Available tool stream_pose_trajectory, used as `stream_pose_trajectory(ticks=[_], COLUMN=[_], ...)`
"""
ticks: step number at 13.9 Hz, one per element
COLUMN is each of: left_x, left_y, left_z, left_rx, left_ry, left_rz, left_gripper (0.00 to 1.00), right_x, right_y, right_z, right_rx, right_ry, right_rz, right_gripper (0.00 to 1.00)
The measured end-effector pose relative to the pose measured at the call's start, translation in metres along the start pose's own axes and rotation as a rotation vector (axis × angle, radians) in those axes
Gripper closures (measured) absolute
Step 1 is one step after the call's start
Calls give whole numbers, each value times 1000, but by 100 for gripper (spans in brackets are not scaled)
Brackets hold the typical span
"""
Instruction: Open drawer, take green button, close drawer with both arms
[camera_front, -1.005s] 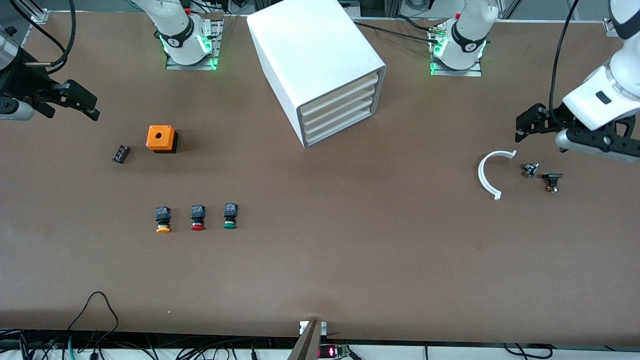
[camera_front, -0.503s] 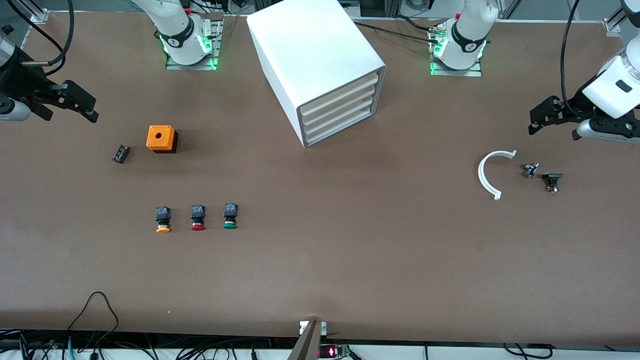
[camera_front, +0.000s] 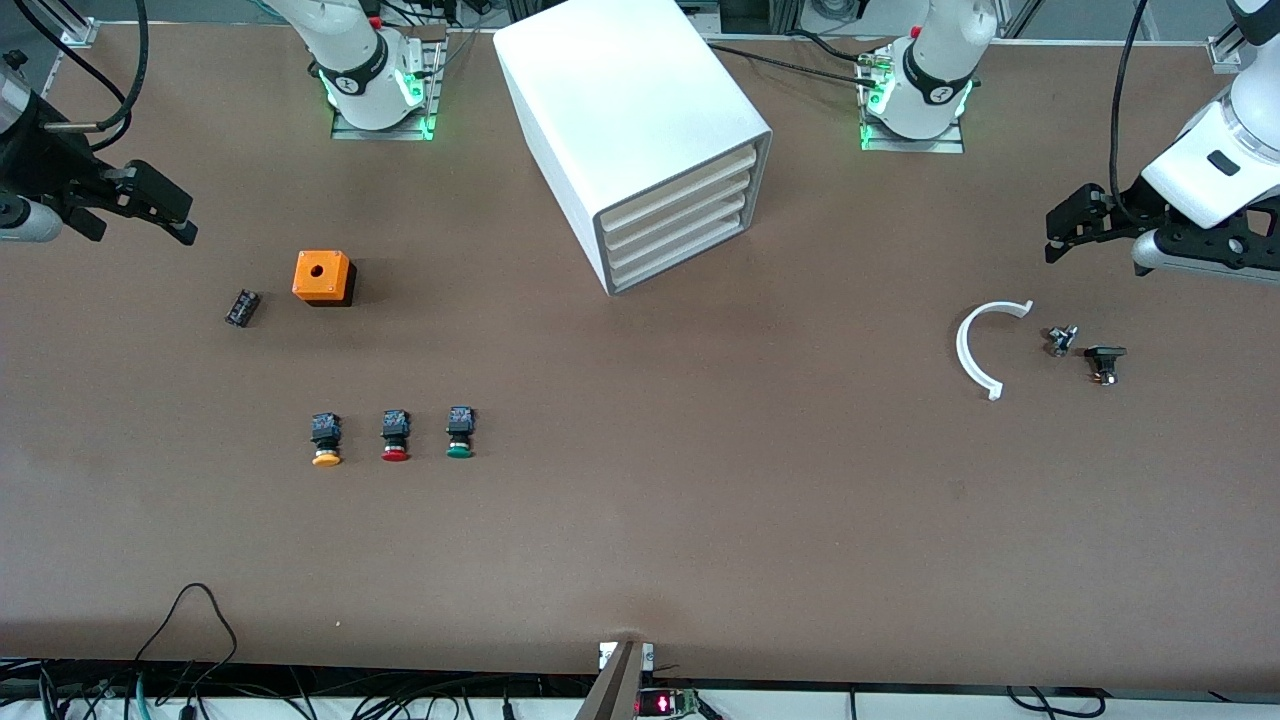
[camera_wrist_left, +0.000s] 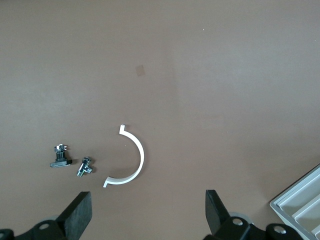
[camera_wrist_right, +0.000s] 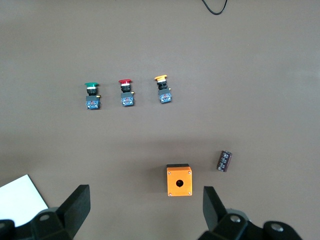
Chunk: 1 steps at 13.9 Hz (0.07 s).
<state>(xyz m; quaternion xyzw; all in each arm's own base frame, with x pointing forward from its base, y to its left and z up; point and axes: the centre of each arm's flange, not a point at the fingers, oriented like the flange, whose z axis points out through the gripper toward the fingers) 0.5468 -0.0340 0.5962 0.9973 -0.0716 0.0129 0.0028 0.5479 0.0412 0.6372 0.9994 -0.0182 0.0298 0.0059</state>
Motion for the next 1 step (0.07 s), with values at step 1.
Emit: stream_pose_trajectory(ticks=[1], left_x=[-1], left_y=[-3], left_z=[1], left_rx=[0], left_ry=[-6], left_rz=[-5], left_gripper=[0], right_x=[0], right_y=[0], right_z=[0], right_rx=[0], right_ry=[0], right_rz=[0], right_gripper=[0])
